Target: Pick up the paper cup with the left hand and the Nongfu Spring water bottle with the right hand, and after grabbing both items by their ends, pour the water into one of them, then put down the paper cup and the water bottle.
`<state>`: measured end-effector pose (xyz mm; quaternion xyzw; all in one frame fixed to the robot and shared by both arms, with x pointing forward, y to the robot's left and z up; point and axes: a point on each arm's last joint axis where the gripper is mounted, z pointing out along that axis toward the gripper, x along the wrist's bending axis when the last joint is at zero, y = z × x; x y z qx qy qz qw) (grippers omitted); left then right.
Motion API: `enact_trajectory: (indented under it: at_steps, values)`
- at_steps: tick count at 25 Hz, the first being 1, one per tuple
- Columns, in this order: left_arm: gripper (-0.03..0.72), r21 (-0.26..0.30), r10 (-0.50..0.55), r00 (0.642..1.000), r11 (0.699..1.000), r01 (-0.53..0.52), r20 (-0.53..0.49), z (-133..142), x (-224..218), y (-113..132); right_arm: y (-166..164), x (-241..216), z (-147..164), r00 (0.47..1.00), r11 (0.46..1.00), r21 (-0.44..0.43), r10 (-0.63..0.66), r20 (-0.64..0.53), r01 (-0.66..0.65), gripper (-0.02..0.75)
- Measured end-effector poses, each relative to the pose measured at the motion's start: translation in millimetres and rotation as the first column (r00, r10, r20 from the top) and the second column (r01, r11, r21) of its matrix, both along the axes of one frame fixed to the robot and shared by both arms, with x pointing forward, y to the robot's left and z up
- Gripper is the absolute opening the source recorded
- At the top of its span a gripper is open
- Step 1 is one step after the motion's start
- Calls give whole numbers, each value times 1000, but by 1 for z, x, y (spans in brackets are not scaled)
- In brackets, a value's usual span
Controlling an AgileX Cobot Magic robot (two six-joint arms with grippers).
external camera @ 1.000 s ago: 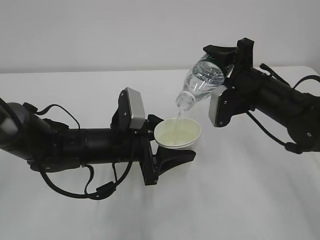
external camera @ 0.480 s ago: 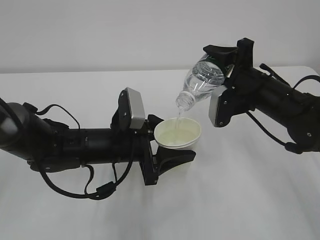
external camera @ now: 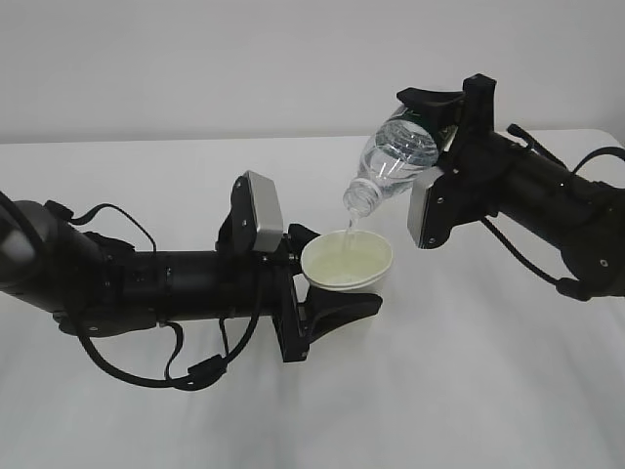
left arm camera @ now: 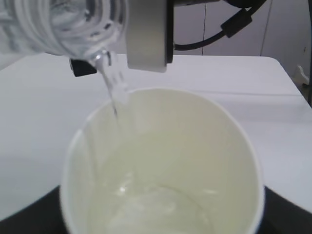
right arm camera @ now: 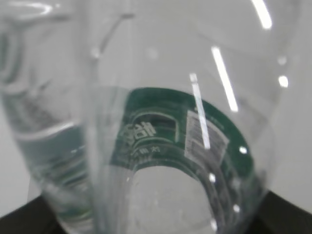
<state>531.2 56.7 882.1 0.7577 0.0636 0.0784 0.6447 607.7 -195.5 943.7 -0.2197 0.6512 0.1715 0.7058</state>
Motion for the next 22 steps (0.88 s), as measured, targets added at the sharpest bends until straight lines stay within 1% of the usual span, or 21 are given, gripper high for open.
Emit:
enact_trajectory:
  at_steps: [9,22]
  values:
    - [482,-2,6,1000,1000,-6,-1,0,0,0,0,0,0,1000,1000,0,0,0,0,474]
    - [482,-6,15,1000,1000,-15,-4,0,1,0,-1,0,1,999,996,86,0,-47,4,474]
